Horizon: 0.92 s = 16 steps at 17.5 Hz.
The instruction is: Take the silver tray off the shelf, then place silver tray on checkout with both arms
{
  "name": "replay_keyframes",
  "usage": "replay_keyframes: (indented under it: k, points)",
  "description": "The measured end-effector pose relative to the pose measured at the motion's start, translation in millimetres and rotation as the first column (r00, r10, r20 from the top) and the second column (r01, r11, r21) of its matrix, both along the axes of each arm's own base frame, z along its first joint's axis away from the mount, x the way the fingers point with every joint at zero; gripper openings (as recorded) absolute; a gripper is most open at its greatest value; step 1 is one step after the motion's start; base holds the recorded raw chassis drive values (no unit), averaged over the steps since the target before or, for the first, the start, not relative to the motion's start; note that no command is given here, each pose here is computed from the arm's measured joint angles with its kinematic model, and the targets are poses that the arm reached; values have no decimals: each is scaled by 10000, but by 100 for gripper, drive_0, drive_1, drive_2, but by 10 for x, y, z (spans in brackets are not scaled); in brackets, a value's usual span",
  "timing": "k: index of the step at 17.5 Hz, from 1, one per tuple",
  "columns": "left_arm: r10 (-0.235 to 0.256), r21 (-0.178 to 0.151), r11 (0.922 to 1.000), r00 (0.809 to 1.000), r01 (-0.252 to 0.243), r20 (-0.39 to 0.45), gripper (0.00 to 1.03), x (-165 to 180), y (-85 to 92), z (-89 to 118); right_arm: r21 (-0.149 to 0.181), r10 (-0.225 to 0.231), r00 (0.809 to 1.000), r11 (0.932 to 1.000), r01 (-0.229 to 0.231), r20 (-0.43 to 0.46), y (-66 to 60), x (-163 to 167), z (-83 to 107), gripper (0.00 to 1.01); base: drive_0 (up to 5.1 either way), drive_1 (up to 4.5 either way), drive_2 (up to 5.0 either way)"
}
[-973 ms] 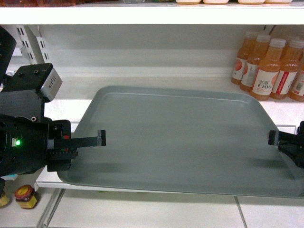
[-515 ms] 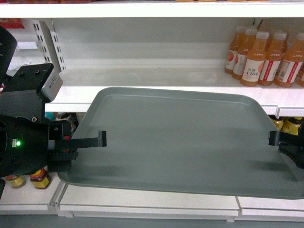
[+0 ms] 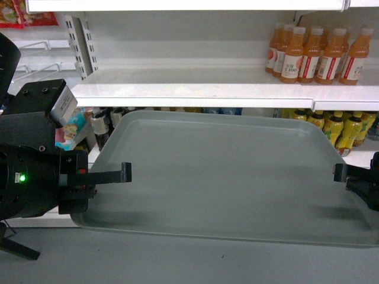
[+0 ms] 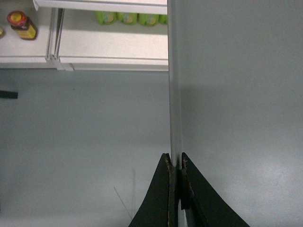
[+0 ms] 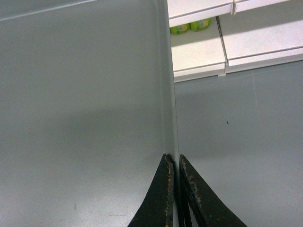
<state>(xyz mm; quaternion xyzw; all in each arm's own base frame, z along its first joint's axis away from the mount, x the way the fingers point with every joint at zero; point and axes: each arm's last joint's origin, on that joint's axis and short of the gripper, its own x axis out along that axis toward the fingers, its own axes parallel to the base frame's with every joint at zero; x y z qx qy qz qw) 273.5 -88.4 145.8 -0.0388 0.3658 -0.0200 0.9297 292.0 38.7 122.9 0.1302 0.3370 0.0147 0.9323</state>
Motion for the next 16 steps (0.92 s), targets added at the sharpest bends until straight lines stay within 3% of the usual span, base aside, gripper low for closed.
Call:
replay_keyframes:
  k: [16]
  points:
    - [-1,-10,10000,10000,1,21,3,1,-2,1,-6,-26,10000,10000,26,20,-2,1,1,4,6,-395,408]
